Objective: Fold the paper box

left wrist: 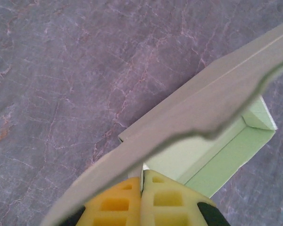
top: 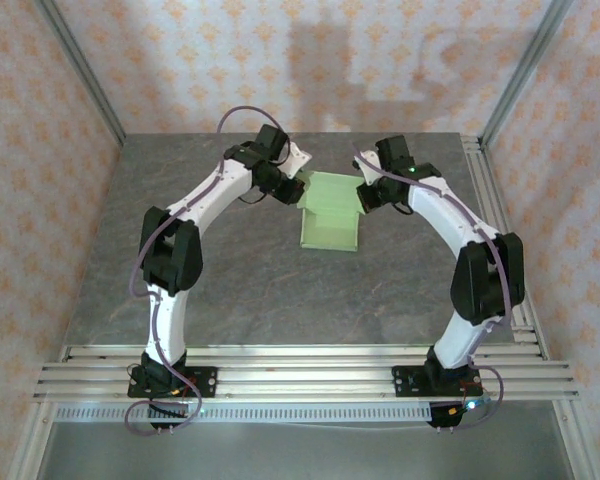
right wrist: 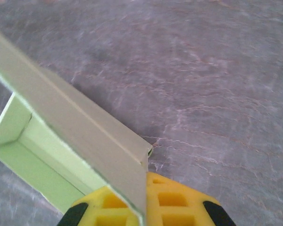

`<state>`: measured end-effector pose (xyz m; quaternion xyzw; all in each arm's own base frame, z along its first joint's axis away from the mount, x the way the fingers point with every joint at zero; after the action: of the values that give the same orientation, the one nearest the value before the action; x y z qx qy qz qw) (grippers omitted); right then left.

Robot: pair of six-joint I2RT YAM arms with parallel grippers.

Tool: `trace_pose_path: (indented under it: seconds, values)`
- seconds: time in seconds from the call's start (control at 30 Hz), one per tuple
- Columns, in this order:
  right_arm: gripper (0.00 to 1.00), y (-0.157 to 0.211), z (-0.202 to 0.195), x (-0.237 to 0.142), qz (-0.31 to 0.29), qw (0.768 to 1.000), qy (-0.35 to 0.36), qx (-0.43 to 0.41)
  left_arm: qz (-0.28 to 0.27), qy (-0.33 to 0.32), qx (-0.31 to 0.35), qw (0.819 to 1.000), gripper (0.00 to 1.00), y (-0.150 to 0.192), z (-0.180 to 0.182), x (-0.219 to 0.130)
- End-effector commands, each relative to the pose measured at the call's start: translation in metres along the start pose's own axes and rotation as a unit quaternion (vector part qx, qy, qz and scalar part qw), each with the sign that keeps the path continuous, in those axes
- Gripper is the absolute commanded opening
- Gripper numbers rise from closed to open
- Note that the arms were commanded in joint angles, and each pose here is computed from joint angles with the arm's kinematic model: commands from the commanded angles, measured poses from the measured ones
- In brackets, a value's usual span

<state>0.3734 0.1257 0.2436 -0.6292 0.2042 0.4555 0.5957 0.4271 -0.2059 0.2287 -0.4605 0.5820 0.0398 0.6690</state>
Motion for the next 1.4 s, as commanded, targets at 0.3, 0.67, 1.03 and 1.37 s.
trace_pose_path:
  seconds: [0.3, 0.67, 1.03, 1.37]
  values:
    - [0.00, 0.001, 0.004, -0.007, -0.175, 0.951, 0.072, 0.245, -0.085, -0.070, -0.133, 0.985, 0.03, -0.021, -0.016, -0.002]
    - [0.00, 0.020, 0.013, 0.002, -0.249, 0.916, 0.094, 0.301, -0.115, -0.087, -0.158, 0.977, 0.03, -0.021, -0.024, 0.010]
    - [0.00, 0.038, 0.025, 0.009, -0.317, 0.898, 0.106, 0.285, -0.150, -0.095, -0.163, 0.971, 0.03, -0.007, -0.038, 0.021]
    - [0.00, 0.058, 0.028, 0.025, -0.343, 0.900, 0.092, 0.252, -0.176, -0.094, -0.183, 0.963, 0.03, 0.005, -0.042, 0.039]
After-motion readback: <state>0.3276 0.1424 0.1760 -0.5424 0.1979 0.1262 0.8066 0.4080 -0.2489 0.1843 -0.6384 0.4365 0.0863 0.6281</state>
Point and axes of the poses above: each hand's point on the last joint's axis, 136 mm out from that joint toward the fingers, its own x axis out along the fingers, its own z axis along the line the jaws close on, y = z × x, the point moved 10 cm from there along -x, back along the fingers, and after that the axes turned 12 degrees about x, right-handed, at the moved point
